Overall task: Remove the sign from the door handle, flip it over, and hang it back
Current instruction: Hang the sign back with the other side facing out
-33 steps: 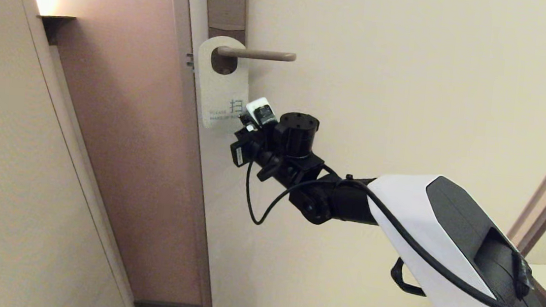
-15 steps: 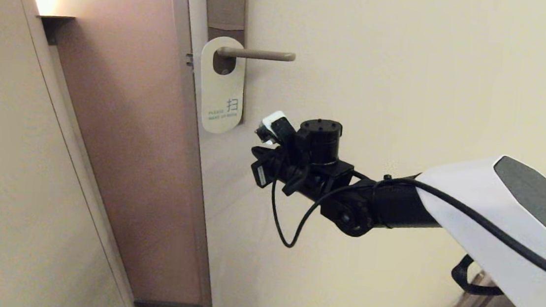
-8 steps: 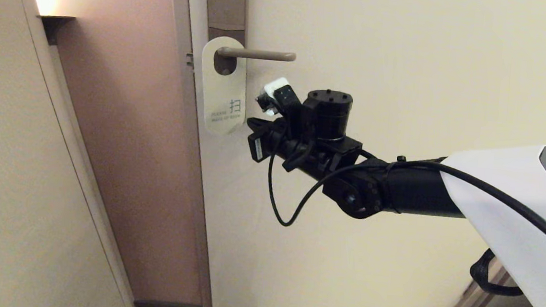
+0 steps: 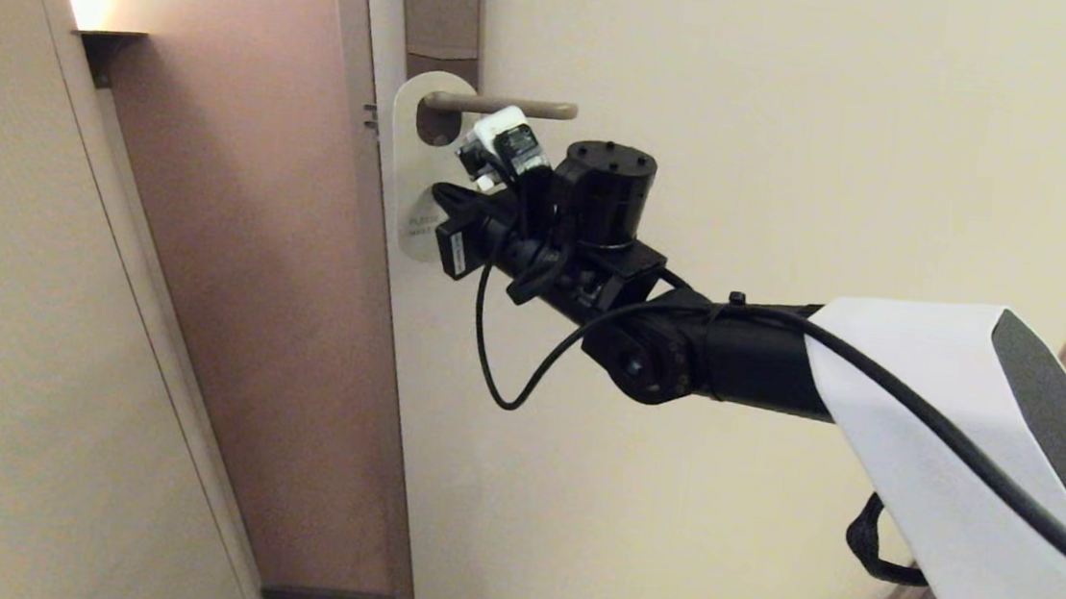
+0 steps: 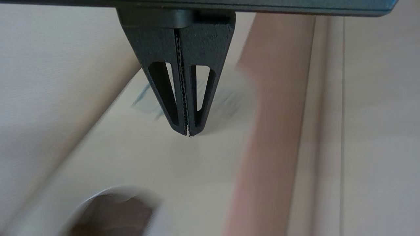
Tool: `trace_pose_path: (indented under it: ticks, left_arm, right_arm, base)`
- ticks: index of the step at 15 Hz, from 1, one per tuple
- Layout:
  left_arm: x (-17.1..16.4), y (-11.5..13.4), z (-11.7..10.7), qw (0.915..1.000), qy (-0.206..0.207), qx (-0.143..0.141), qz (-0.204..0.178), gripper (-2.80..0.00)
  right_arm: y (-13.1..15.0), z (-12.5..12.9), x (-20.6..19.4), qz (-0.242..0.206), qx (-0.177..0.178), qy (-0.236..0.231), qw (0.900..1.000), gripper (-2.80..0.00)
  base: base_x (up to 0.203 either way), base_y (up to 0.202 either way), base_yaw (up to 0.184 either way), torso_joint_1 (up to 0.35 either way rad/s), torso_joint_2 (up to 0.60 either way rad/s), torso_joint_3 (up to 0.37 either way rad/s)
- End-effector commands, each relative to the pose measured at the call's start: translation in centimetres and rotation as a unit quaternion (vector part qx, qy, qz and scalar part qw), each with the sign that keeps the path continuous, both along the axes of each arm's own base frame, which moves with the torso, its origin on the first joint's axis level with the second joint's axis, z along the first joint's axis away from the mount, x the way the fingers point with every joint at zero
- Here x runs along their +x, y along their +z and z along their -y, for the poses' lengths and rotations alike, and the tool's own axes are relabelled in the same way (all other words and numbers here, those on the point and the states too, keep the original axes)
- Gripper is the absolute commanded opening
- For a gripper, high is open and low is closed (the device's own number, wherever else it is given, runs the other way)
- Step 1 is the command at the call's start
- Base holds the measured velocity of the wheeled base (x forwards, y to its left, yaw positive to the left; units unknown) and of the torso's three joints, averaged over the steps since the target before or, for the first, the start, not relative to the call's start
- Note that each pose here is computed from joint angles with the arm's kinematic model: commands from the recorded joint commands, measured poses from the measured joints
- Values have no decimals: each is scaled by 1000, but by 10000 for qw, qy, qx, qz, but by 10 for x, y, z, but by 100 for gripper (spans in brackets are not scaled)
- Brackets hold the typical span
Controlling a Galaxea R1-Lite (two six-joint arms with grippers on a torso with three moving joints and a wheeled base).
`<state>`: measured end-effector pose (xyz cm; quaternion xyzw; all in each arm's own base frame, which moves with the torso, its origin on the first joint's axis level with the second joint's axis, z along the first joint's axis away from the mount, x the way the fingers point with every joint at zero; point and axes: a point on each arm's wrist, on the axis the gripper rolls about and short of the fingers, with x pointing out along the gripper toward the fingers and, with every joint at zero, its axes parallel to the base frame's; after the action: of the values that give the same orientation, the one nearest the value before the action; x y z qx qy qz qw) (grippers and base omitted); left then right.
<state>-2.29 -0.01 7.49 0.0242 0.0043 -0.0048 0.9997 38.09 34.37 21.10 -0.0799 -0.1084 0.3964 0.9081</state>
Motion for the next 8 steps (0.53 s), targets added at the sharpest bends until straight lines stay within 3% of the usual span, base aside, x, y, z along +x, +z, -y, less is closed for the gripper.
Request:
trace_pose_path:
  ticks: [1, 4, 8]
  left_arm:
    - [0, 0, 0, 10000, 1, 3, -9, -280]
    - [0, 0, 0, 10000, 1, 3, -9, -280]
    - [0, 0, 0, 10000, 1, 3, -9, -280]
  right_arm:
    - [-22, -8, 6, -79, -124, 52, 9999, -280]
    - [-36, -12, 12, -36, -81, 42, 10000, -280]
    - [-34, -8, 16, 166, 129, -20, 9998, -280]
  base:
    - [0, 0, 0, 0, 0, 0]
    - [0, 0, 0, 0, 0, 0]
    - [0, 0, 0, 0, 0, 0]
